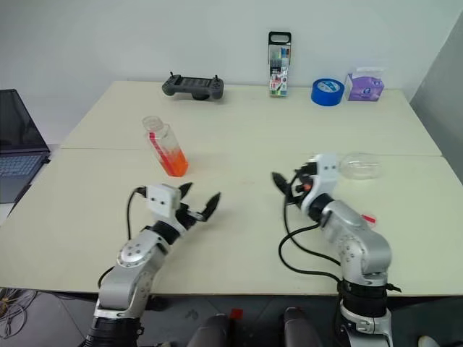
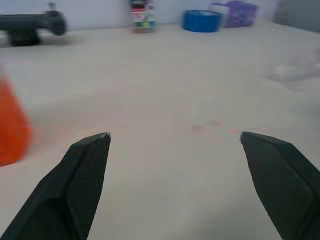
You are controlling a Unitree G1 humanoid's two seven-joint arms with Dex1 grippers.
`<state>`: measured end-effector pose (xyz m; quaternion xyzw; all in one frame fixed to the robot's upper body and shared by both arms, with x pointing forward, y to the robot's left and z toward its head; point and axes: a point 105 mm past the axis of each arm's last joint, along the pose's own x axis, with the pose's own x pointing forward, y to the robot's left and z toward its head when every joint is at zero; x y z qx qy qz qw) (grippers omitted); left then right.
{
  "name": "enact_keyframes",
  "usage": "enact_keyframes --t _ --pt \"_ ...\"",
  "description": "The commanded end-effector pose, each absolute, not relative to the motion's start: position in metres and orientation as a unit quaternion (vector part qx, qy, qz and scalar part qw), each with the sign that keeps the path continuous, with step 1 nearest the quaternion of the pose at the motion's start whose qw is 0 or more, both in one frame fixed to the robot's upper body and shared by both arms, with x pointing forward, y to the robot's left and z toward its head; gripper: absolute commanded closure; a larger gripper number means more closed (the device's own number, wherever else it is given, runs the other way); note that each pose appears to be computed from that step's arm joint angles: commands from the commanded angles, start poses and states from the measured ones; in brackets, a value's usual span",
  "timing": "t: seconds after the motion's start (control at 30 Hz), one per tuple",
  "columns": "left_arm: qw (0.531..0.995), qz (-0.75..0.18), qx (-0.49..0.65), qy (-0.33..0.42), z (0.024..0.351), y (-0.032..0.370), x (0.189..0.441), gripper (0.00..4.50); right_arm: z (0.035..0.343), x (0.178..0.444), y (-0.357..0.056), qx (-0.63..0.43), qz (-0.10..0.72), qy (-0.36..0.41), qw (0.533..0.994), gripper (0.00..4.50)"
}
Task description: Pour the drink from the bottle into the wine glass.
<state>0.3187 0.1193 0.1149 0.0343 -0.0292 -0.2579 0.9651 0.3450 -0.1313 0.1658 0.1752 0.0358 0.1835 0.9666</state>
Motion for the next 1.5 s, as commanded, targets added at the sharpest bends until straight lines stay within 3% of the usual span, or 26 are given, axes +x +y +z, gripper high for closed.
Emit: enact_keyframes --t 0.03,0.2,0.43,0.7,1.1,1.2,1.37,1.5 --pt "0.93 -0.357 0.041 -0.076 0.138 0.074 0.311 0.06 0.168 0.356 -0.179 0.273 0.076 0.011 0.959 0.72" --pt "0.908 -0.41 0.022 -0.079 0.146 0.039 0.317 0.06 0.173 0.378 -0.192 0.436 0.048 -0.002 0.899 0.72" --pt "0.904 -0.42 0.025 -0.08 0.148 0.033 0.321 0.06 0.16 0.393 -0.196 0.577 0.029 0.021 0.816 0.72" --pt "0.911 -0.404 0.026 -0.076 0.149 0.042 0.328 0.06 0.14 0.404 -0.191 0.623 0.009 0.042 0.781 0.72" --pt "0.923 -0.375 0.025 -0.083 0.157 0.052 0.342 0.06 0.134 0.448 -0.188 0.655 0.006 0.031 0.755 0.72" --pt "0.924 -0.373 0.027 -0.083 0.157 0.053 0.342 0.0 0.135 0.455 -0.19 0.65 -0.003 0.023 0.76 1.28" --pt "0.925 -0.37 0.029 -0.079 0.156 0.055 0.342 0.0 0.139 0.46 -0.191 0.637 -0.008 0.013 0.771 3.0" --pt "0.929 -0.361 0.028 -0.077 0.156 0.06 0.344 0.0 0.158 0.457 -0.176 0.572 0.033 0.003 0.819 4.29"
